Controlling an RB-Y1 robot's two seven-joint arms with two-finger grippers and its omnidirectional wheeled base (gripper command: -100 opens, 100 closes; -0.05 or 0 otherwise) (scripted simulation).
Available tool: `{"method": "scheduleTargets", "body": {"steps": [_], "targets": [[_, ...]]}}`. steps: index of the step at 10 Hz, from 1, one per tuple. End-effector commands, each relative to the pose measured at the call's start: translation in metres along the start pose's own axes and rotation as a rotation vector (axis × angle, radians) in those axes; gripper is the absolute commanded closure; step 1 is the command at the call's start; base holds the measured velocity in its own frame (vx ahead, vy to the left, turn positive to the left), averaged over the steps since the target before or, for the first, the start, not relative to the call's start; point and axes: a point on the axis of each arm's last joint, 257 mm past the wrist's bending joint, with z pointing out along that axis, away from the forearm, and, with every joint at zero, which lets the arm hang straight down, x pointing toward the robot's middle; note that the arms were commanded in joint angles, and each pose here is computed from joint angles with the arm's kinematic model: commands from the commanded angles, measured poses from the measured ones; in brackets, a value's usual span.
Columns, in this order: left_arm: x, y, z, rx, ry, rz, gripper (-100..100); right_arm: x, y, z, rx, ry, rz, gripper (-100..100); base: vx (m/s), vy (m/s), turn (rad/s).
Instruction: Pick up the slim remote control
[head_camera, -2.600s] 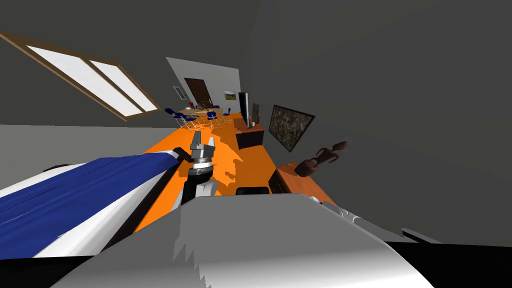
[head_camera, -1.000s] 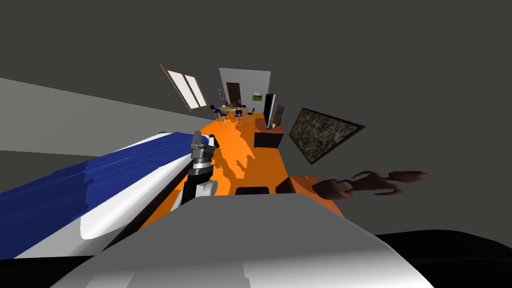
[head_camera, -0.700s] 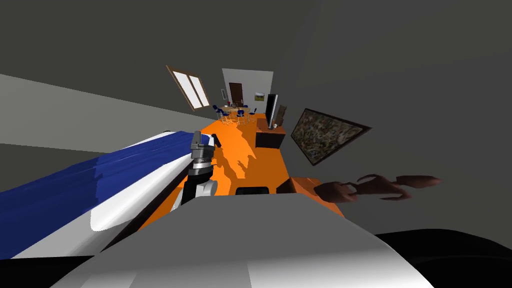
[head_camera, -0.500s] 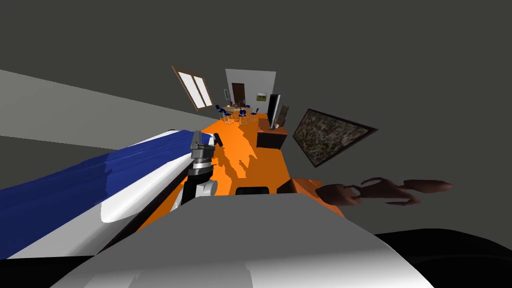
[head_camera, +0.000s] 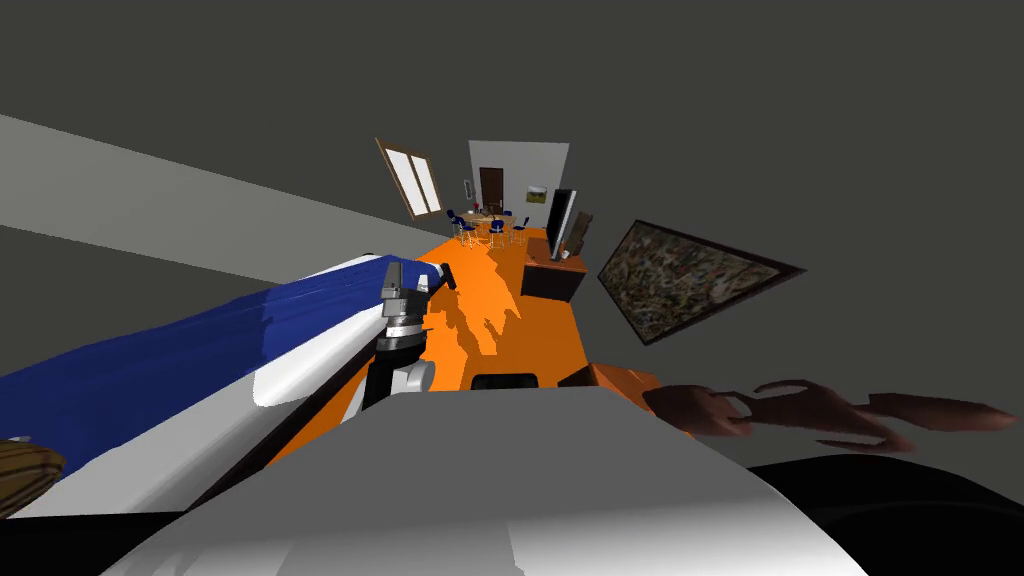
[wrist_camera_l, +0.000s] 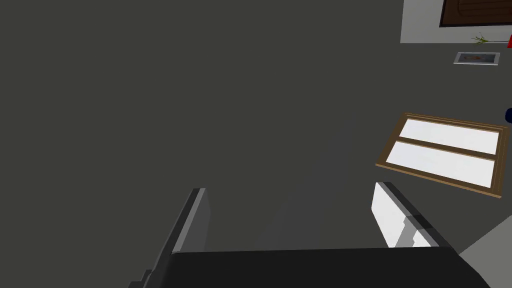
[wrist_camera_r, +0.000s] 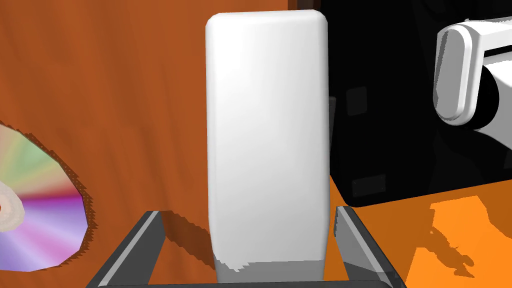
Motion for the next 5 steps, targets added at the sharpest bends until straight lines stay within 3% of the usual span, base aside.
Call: {"method": "scheduleTargets", "body": {"steps": [1, 2, 3, 5], "targets": [[0.0, 0.0, 0.0, 0.0, 0.0, 0.0, 0, 0.011, -0.004, -0.003, 0.012, -0.008, 0.018, -100, -0.022, 0.004, 0.233], [0.0, 0.0, 0.0, 0.0, 0.0, 0.0, 0, 0.046, 0.005, -0.002, 0.008, 0.012, 0.079, -100, -0.03, 0.012, 0.336], [0.0, 0.0, 0.0, 0.0, 0.0, 0.0, 0, 0.047, -0.003, -0.006, 0.025, 0.002, 0.075, -100, -0.026, 0.01, 0.225], [0.0, 0.0, 0.0, 0.0, 0.0, 0.0, 0, 0.043, -0.002, -0.006, 0.023, 0.0, 0.076, -100, -0.005, 0.002, 0.006]]}}
